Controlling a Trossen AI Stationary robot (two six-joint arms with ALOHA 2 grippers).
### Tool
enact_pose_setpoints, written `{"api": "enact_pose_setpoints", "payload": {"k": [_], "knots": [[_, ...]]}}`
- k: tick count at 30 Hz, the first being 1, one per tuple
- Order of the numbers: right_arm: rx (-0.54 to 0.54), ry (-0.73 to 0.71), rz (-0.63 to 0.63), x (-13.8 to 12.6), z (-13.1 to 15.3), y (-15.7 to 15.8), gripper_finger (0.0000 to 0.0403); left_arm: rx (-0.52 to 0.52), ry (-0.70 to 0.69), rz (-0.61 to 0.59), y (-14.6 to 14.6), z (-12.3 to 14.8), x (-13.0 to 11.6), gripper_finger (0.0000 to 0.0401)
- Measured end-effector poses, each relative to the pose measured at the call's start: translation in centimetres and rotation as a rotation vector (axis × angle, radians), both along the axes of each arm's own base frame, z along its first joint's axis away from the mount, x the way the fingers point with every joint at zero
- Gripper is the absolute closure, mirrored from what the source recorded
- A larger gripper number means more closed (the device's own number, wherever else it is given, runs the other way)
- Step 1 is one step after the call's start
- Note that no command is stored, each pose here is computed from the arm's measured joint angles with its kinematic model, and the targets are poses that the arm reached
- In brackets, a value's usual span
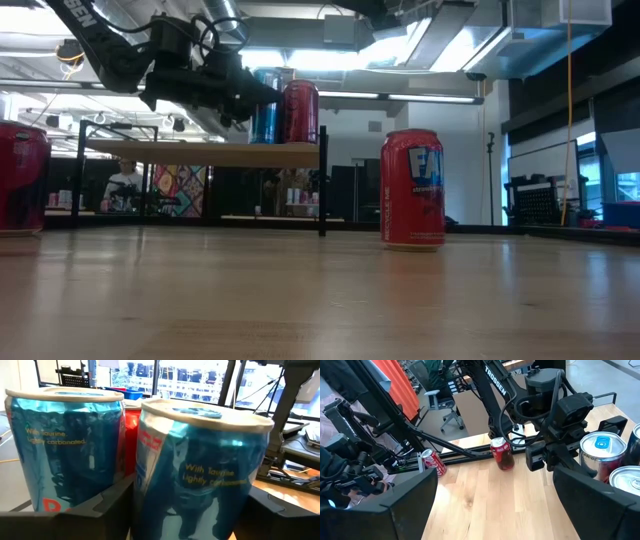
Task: Place canned beverage on shelf
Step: Put the blue soda can on the shelf aligned with the other blue soda can, then put the top red soda can on the shelf
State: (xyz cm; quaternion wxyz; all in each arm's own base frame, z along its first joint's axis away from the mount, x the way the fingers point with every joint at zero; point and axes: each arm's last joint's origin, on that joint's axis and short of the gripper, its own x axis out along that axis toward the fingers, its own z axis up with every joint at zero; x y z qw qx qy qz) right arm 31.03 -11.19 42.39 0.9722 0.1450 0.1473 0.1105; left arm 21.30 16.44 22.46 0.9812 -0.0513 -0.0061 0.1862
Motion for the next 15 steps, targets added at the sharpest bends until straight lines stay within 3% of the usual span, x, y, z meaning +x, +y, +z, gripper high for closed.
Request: {"api": "enact_pose_setpoints", "payload": {"k": [15], "knots": [[-0.005, -0.002, 0.002, 0.0, 0.0, 0.0, 0.002, 0.055, -0.101, -0.02, -1.0, 2.8, -1.1, 0.0131]]}}
